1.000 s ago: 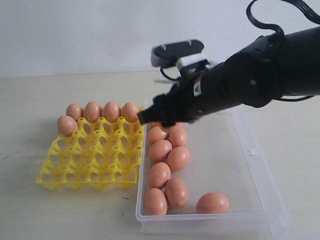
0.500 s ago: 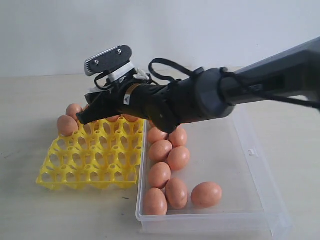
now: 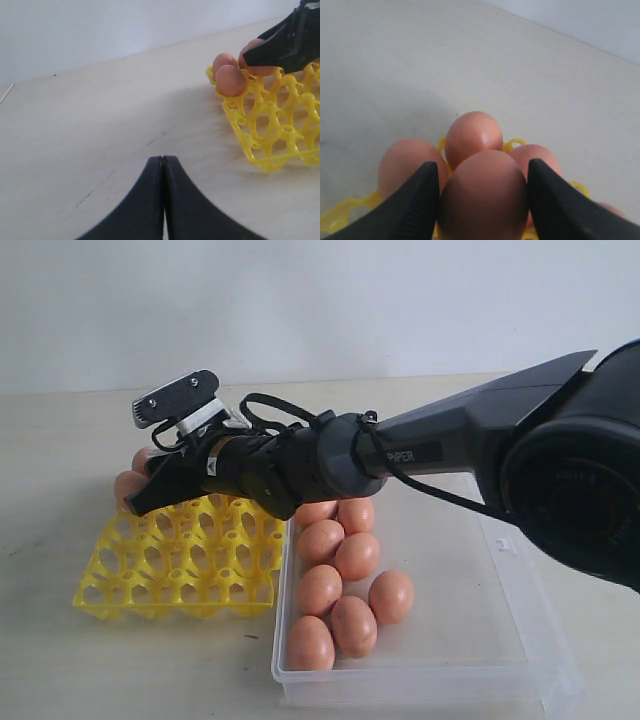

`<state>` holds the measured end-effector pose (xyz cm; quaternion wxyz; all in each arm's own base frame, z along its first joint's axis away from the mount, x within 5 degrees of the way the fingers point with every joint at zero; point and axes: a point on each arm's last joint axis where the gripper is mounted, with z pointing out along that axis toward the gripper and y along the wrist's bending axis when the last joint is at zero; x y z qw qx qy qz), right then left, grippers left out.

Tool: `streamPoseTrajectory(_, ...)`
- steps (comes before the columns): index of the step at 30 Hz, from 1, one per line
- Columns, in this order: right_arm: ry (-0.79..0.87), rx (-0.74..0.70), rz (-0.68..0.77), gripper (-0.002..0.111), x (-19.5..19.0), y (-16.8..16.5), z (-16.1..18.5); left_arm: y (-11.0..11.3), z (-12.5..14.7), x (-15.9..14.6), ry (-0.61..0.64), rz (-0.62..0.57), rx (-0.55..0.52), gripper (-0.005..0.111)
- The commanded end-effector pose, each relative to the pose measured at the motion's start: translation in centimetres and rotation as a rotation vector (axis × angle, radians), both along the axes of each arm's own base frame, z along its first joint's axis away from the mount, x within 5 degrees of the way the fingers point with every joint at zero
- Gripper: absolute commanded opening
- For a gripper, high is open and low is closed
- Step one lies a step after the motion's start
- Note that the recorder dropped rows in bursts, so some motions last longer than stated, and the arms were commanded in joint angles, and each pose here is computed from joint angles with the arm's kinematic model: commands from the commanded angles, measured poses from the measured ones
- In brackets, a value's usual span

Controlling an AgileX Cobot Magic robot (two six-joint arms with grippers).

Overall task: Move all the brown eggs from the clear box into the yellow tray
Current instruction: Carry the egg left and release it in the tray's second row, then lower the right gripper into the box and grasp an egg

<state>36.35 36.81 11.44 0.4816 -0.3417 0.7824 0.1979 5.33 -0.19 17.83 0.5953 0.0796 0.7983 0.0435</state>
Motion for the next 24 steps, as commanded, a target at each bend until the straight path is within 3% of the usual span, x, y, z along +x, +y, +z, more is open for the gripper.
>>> streamPoseTrajectory(1, 0.003, -0.008, 0.003, 0.032, 0.0, 0.1, 0.3, 0.0, 0.2, 0.0, -0.016, 0.003, -0.004, 0.000)
streamPoseTrajectory(3, 0.014, -0.020, 0.002, 0.048, 0.0, 0.0, 0.1, 0.0, 0.2, 0.0, -0.016, 0.003, -0.004, 0.000)
streamPoseTrajectory(5, 0.022, -0.027, 0.001, 0.057, -0.1, 0.0, 0.1, 0.0, 0.2, 0.0, -0.016, 0.003, -0.004, 0.000)
streamPoseTrajectory(9, 0.046, -0.057, -0.002, 0.058, -0.3, -0.3, 1.8, 0.0, 0.2, 0.0, -0.016, 0.003, -0.004, 0.000)
streamPoseTrajectory(15, 0.103, -0.163, -0.006, 0.057, -1.5, -1.8, 7.4, 0.0, 0.2, 0.0, -0.016, 0.003, -0.004, 0.000)
streamPoseTrajectory(20, 0.258, -0.438, -0.041, 0.057, -4.1, -5.7, 11.4, 0.0, 0.2, 0.0, -0.016, 0.003, -0.004, 0.000)
streamPoseTrajectory(24, 0.416, -0.584, -0.168, 0.057, -6.1, -10.0, 11.5, 0.0, 0.2, 0.0, -0.016, 0.003, -0.004, 0.000)
